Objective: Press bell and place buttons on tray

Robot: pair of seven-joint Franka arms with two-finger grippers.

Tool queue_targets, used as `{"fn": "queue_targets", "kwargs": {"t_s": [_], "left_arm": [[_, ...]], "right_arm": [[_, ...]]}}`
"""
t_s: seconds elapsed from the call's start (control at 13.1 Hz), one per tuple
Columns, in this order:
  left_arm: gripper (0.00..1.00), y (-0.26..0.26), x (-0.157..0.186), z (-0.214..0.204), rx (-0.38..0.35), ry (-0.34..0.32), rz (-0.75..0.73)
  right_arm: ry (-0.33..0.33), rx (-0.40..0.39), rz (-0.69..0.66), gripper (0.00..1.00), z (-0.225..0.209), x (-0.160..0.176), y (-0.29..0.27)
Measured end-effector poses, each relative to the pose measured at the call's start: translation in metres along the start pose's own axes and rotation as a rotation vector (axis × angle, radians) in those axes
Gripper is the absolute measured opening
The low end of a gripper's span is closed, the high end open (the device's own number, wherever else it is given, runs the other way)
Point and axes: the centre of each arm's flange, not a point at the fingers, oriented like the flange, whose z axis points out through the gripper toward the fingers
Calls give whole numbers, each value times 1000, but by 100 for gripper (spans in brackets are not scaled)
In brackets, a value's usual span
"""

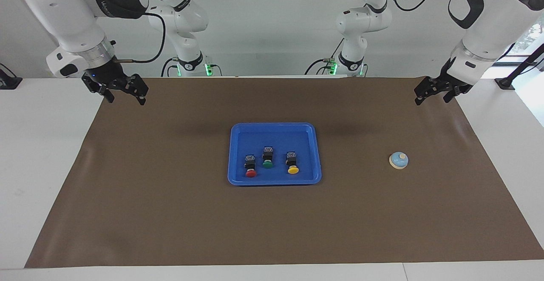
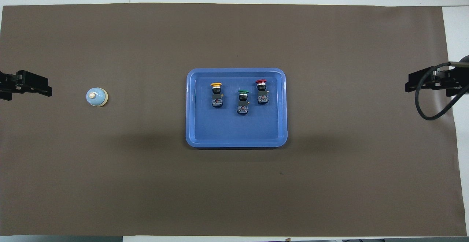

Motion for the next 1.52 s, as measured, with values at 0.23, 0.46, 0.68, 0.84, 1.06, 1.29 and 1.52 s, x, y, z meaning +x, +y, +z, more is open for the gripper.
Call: {"fn": "queue_targets", "kwargs": {"t_s": [0.23, 0.46, 0.68, 0.84, 1.06, 1.29, 1.52], "left_arm": [[100, 0, 0, 0, 0, 0, 1], [100, 5, 0, 0, 0, 4, 9], [63, 6, 8, 13, 0, 83, 10], [35, 6, 9, 45, 2, 107, 9], [1, 5, 12, 97, 0, 63, 8], [1, 4, 18, 165, -6, 84, 5], [1, 2, 24, 212, -13, 88, -3]], "right_arm": [[0, 0, 0, 100, 0, 0, 0], [0, 0, 0, 100, 0, 0, 0], [0, 0, 0, 100, 0, 0, 0], [0, 0, 0, 100, 0, 0, 0], [0, 0, 0, 100, 0, 0, 0], [0, 0, 0, 100, 0, 0, 0], [0, 0, 0, 100, 0, 0, 0]]}}
